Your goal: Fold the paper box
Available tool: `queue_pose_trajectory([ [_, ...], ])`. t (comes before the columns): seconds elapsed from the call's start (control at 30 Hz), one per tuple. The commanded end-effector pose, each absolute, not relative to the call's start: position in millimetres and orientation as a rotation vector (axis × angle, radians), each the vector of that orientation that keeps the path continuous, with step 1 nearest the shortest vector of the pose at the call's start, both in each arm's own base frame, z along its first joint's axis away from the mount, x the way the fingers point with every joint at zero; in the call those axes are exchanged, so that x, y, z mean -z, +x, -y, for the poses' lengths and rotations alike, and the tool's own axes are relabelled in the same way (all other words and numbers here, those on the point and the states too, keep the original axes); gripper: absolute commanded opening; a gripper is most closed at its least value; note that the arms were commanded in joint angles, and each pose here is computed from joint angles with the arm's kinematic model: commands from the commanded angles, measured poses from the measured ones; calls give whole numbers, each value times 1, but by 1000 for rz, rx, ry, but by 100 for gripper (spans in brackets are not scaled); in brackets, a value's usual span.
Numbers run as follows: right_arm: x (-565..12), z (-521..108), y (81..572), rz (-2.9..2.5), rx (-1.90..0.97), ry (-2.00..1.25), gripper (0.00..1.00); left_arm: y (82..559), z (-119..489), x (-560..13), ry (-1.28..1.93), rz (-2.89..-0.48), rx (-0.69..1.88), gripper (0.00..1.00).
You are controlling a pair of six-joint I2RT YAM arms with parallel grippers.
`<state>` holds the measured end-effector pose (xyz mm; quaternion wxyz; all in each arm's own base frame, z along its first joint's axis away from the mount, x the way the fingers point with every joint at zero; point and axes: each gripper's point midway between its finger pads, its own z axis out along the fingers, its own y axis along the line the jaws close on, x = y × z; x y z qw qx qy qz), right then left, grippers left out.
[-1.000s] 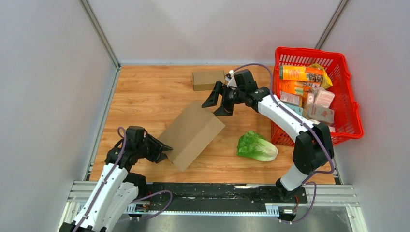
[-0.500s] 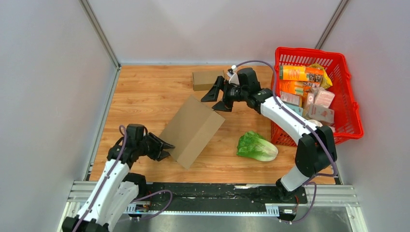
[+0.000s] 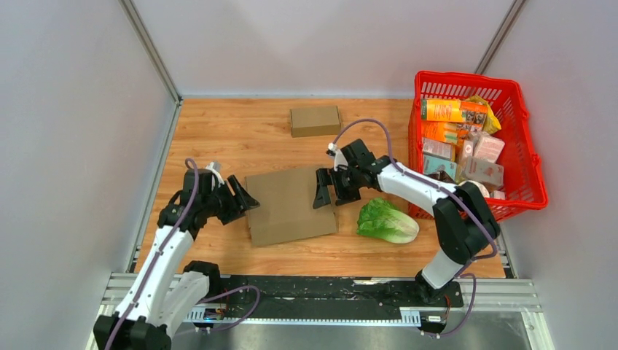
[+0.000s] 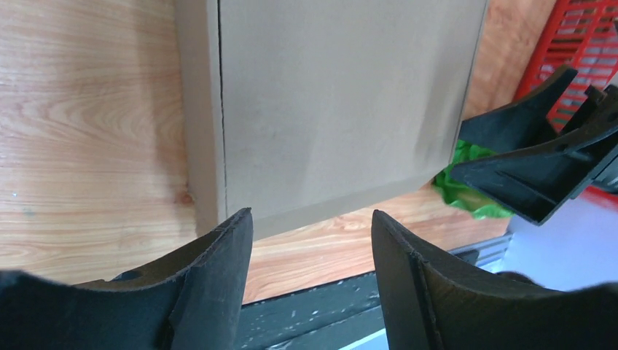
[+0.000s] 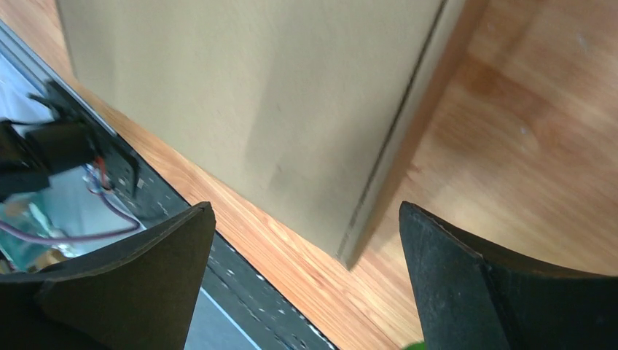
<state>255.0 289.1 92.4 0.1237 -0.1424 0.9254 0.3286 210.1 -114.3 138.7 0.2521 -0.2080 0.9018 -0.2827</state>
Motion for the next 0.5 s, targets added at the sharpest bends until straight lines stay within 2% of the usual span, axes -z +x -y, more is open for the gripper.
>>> queue_pose_trajectory([
  [0.0, -108, -277, 250, -2495, -947, -607, 100, 187, 119, -129, -364, -2422, 816, 70],
  [0.17, -111, -283, 237, -2329, -1038, -673, 100, 187, 130, -111, -334, -2323, 900, 70],
  [0.27, -104, -280, 239, -2262, -945, -719, 99, 189, 136, -111, -299, -2289, 906, 70],
  [0.47, -103, -278, 249, -2166, -884, -745, 97, 191, 119, -86, -252, -2340, 701, 72],
])
